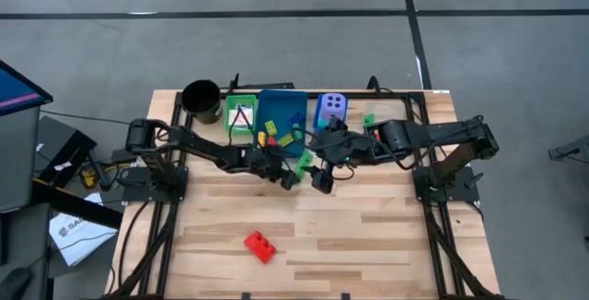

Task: Pick & Place Toys
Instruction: Put the large green game piece into the transparent bin

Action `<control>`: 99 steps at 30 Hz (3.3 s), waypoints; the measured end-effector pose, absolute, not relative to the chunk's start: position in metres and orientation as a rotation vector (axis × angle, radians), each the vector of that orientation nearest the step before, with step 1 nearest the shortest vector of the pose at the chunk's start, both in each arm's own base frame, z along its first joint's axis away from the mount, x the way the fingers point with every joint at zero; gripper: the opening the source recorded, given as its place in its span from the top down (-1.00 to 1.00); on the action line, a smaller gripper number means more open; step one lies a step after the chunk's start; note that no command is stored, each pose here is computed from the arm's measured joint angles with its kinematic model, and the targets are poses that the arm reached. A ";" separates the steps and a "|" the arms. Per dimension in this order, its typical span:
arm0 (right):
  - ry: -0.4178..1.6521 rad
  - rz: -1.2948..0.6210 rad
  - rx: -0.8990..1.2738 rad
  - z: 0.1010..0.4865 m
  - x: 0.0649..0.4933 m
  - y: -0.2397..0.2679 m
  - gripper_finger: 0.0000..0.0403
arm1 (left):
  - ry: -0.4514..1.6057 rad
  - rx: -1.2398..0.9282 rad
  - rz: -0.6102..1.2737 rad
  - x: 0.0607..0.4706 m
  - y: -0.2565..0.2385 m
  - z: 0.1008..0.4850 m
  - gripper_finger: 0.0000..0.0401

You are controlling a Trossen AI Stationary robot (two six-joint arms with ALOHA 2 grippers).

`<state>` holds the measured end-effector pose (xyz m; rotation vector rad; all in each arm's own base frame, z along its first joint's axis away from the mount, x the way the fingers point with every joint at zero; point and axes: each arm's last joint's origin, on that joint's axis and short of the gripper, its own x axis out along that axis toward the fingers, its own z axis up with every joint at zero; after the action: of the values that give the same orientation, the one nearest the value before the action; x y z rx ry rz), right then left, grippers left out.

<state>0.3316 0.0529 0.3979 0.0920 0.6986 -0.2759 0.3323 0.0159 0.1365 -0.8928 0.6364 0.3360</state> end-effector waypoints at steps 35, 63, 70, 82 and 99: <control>0.686 -0.278 0.096 0.399 0.332 0.053 -0.63 | 0.724 -0.888 0.296 0.330 -0.004 0.130 0.69; 0.687 -0.282 0.116 0.398 0.332 0.053 -0.63 | 0.606 -1.103 0.454 0.332 0.015 0.132 0.16; 0.689 -0.282 0.113 0.398 0.332 0.053 -0.63 | 0.632 -1.097 0.458 0.334 0.012 0.122 -0.08; 0.727 -0.289 0.105 0.396 0.329 0.053 -0.63 | 0.577 -1.207 0.381 0.353 0.009 0.100 0.06; 0.730 -0.291 0.106 0.395 0.329 0.052 -0.63 | 0.540 -1.078 0.332 0.355 0.010 0.108 0.98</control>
<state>0.3293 0.0523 0.3954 0.1064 0.7297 -0.2909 0.3549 0.0097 0.1079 -1.0779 0.5400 0.3317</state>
